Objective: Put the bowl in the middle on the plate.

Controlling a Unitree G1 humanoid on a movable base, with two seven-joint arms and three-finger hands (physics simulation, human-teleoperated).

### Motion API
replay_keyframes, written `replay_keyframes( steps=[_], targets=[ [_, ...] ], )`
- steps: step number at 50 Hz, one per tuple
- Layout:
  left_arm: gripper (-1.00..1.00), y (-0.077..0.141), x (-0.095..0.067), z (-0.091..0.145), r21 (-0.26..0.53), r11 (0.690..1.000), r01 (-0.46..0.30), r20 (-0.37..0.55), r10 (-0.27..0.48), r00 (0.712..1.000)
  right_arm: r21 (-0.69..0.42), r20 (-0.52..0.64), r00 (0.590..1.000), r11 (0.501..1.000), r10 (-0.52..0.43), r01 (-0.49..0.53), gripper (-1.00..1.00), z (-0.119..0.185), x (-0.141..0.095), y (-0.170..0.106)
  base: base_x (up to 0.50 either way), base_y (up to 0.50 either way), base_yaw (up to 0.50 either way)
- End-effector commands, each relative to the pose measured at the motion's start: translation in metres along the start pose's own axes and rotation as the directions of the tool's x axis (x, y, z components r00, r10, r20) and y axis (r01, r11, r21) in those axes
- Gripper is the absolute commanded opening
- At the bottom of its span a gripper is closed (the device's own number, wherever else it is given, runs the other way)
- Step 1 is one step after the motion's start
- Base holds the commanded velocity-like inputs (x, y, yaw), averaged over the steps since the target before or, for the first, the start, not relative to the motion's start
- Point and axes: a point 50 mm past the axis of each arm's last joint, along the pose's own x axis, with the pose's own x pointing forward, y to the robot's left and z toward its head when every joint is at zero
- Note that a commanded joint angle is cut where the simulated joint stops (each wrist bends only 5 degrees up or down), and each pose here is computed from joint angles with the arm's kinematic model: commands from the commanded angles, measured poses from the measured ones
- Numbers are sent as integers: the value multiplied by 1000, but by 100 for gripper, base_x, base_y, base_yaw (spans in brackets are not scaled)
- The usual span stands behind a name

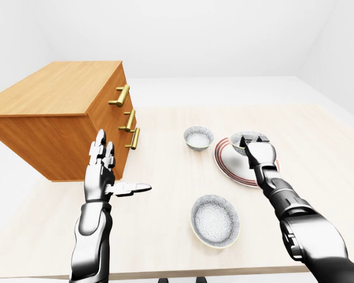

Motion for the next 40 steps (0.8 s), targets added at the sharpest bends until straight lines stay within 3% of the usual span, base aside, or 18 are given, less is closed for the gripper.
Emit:
replay_keyframes(
  steps=[1, 40],
  targets=[
    [100, 0, 0, 0, 0, 1000, -1, 2, 1, 1000, -36, -5, 1000, 999, 31, -31, -100, -5, -2, 4, 0, 0, 0],
    [100, 0, 0, 1, 0, 1000, 0, 2, 0, 1000, 50, -46, 998, 998, 51, -49, -100, -3, -6, 12, 0, 0, 0]
  ],
)
